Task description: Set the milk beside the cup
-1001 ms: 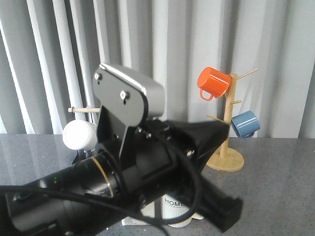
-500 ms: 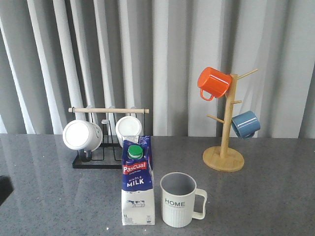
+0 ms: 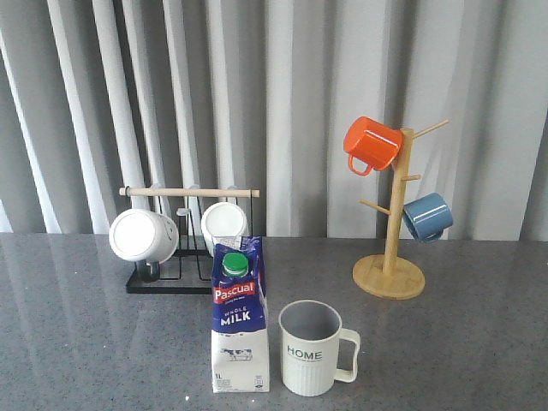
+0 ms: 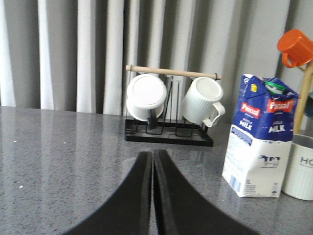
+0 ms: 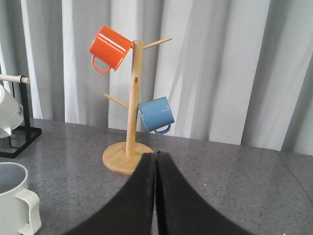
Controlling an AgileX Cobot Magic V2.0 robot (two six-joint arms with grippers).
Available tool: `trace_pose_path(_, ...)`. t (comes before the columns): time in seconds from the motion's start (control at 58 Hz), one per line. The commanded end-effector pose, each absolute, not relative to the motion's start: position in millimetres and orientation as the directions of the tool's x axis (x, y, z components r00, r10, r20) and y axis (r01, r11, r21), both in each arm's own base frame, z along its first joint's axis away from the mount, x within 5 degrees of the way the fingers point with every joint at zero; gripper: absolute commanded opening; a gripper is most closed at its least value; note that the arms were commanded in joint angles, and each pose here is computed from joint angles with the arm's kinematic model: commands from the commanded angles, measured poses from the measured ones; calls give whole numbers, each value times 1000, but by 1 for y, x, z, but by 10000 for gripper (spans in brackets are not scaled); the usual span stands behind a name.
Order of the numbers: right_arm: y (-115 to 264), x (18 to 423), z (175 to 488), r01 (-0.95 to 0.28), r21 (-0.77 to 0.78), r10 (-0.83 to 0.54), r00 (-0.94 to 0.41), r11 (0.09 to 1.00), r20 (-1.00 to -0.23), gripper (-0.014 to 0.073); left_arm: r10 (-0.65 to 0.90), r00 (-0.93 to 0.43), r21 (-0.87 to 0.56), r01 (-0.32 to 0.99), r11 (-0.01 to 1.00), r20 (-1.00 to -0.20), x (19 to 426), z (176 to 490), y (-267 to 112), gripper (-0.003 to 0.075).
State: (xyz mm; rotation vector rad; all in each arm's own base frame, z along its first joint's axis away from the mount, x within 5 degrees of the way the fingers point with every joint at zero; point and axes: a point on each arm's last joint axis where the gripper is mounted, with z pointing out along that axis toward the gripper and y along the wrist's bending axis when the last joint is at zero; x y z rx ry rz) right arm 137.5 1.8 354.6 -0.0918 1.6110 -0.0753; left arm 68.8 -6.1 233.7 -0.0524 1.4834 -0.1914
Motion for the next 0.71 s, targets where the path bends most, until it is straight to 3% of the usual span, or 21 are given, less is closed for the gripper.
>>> trace_pose_path(0.0,2,137,370,-8,-117,-116,55,993,-992,-10,-158,143,-149,76,986,-977,68,240,-4,-8)
trace_pose_path(0.224,2,137,370,-8,-117,-116,55,993,-992,-10,-117,147,-107,68,992,-982,63,219,-4,-8)
trace_pose_path(0.69,2,137,370,-8,-117,-116,55,993,-992,-10,-38,126,-33,43,999,-991,61,216,-3,-8)
